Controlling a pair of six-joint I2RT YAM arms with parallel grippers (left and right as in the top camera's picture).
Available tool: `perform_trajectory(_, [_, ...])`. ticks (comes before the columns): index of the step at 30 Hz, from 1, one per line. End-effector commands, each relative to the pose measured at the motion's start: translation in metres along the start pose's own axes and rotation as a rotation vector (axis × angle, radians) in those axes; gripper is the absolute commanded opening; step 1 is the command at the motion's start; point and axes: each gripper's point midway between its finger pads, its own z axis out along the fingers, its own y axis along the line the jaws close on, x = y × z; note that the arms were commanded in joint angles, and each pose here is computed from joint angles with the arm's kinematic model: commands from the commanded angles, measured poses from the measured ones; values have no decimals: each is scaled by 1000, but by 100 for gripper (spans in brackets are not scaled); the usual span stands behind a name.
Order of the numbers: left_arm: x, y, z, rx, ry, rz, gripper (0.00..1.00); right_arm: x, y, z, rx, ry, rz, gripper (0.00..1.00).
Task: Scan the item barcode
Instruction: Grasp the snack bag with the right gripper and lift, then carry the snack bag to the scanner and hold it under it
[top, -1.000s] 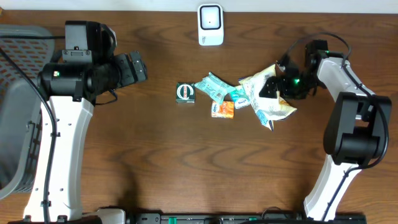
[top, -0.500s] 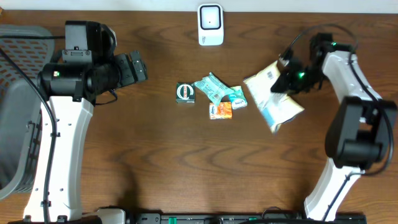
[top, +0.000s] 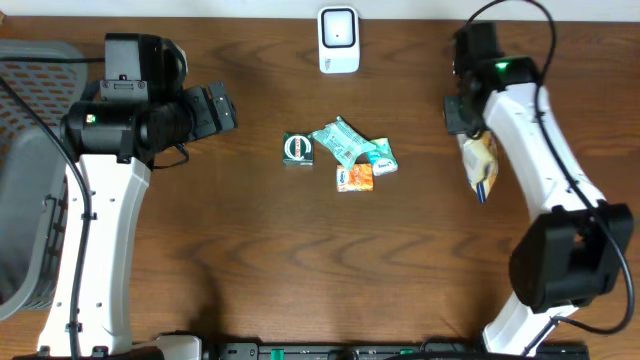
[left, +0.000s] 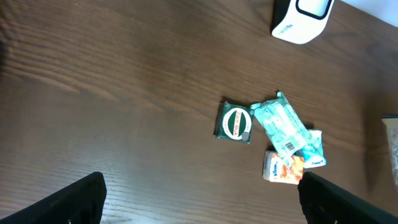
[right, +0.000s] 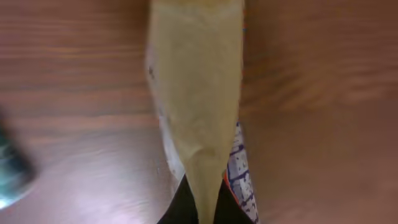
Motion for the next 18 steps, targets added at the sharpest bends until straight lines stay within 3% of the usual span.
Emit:
perform_trajectory(1, [-1, 2, 0, -5, -1, 3, 98, 6, -6, 18, 259, -14, 21, 1])
perform_trajectory(7, [-1, 1, 0, -5, -1, 3, 98, 13, 68, 22, 9, 8, -29, 4])
perform_trajectory(8, [-1, 2, 0, -5, -1, 3, 98, 12, 82, 19, -38, 0, -40, 10])
perform_trajectory(10, [-1, 2, 0, -5, -1, 3, 98, 10, 95, 14, -69, -19, -53, 34])
perform_trajectory(13, [-1, 1, 0, -5, -1, 3, 98, 4, 97, 6, -65, -42, -66, 55])
perform_trajectory(15, [-1, 1, 0, -5, -1, 3, 98, -2, 93, -1, -66, -48, -63, 78])
perform_trajectory(18, [-1, 1, 0, -5, -1, 4, 98, -14, 70, -16, -55, -41, -27, 94])
